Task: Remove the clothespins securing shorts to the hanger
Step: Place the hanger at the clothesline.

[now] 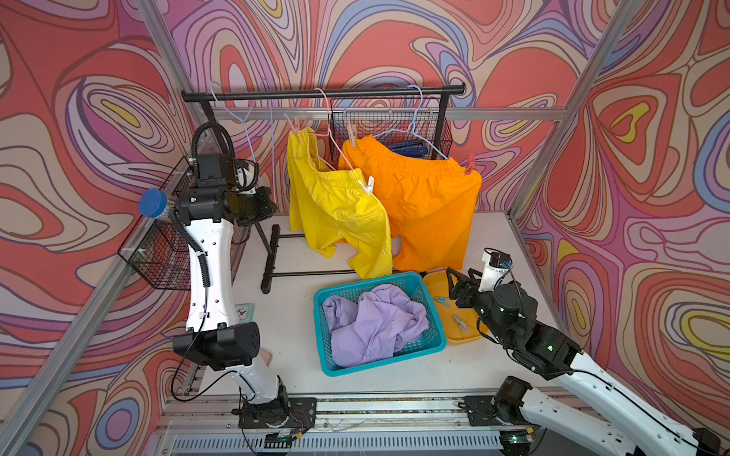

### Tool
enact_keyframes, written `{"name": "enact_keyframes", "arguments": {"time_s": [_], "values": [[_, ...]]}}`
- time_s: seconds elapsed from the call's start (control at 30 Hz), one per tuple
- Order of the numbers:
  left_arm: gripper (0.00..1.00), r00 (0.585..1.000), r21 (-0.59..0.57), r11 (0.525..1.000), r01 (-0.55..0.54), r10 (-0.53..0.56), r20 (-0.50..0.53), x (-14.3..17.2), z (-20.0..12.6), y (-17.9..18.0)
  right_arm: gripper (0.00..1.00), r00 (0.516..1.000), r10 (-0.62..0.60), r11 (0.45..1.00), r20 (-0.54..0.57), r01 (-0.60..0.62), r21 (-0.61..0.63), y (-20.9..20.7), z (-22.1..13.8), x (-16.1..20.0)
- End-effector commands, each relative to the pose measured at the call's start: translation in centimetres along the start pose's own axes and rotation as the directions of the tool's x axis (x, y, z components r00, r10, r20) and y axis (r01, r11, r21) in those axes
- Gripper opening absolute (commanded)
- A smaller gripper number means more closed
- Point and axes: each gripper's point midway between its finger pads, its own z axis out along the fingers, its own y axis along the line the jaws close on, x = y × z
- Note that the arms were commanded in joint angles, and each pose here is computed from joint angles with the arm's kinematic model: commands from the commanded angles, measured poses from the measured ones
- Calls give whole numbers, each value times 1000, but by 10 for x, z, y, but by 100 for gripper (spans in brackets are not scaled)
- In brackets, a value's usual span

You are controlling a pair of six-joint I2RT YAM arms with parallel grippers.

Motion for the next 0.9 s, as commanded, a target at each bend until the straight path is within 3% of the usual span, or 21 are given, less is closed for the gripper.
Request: {"name": "enact_keyframes", "arguments": {"time_s": [0.0,0.17,0.37,0.43,0.73,0.87], "values": [[0,999,19,1000,-3,4,-41,6,0,1,69,1000,4,1000,29,-3,-25,7,-3,-13],[2,997,15,1000,6,-5,-75,14,7,6,69,1000,3,1000,29,-3,-27,9,-1,-14],[31,995,40,999,21,-17,-98,32,14,8,69,1000,-1,999,19,1,-35,13,3,-14],[51,995,44,999,28,-23,-96,39,16,10,69,1000,-3,999,17,4,-34,14,5,-14],[100,995,20,997,69,-67,-79,77,19,25,70,1000,-5,999,4,5,-41,21,11,-15],[100,994,20,994,103,-102,-46,98,16,31,71,1000,9,999,-2,-9,-49,24,12,-16]]}}
